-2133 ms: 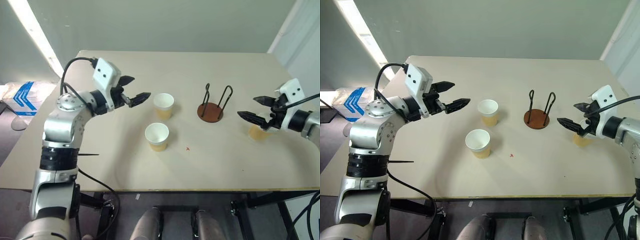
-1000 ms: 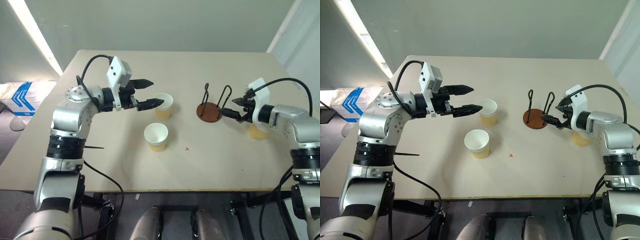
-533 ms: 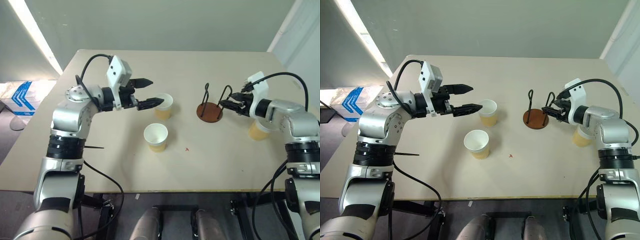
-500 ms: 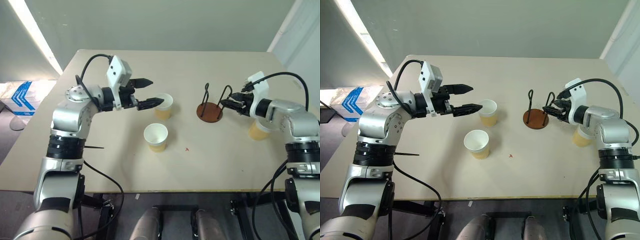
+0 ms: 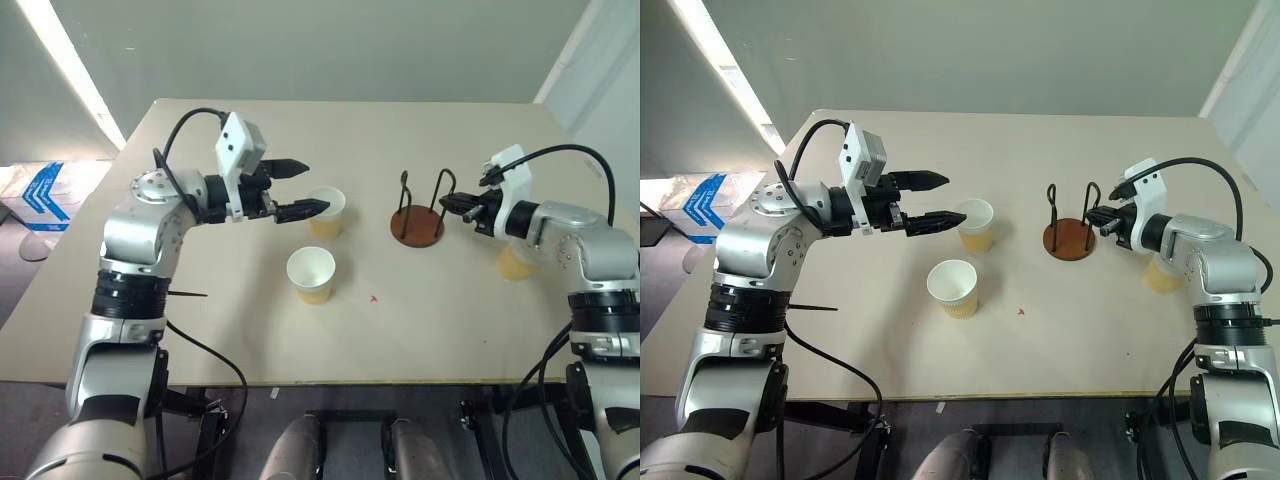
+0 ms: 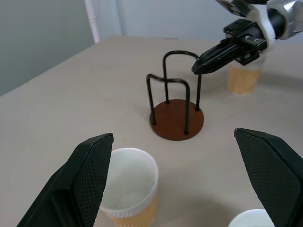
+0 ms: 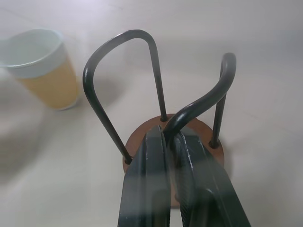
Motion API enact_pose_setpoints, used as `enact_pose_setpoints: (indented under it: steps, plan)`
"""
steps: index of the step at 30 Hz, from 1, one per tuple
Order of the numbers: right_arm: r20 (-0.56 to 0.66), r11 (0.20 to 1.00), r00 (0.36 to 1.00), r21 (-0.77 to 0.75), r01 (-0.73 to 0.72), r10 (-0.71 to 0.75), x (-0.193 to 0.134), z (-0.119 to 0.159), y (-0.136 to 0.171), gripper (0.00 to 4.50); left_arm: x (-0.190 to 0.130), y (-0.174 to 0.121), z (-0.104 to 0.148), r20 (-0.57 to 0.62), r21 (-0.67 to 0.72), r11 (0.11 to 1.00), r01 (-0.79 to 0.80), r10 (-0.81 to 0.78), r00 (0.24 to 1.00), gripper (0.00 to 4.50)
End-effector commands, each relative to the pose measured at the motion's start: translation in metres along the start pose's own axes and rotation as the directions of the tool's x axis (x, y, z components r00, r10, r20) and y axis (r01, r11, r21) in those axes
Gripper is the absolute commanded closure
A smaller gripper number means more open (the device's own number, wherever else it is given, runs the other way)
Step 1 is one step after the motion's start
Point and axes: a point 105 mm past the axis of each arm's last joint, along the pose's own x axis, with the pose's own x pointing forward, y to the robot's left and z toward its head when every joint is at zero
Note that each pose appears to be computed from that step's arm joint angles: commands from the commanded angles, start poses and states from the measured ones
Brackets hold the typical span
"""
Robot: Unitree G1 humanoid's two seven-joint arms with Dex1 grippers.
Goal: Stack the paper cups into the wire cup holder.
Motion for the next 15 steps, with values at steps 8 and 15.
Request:
enact_pose_setpoints:
  steps: [8, 15]
  plan:
    - [-0.02, 0.969, 0.971, -0.05, -0.24, 0.24, -0.034, 0.007, 0.069, 4.46, -0.016, -0.028, 0.024, -0.003, 0.042, 0.984, 0.171, -0.171, 0.985, 0.0]
    - [-0.071, 0.955, 0.954, -0.03, -0.296, 0.293, -0.039, -0.011, 0.089, 4.46, -0.021, -0.05, 0.016, -0.066, 0.01, 0.953, 0.302, -0.301, 0.951, 0.0]
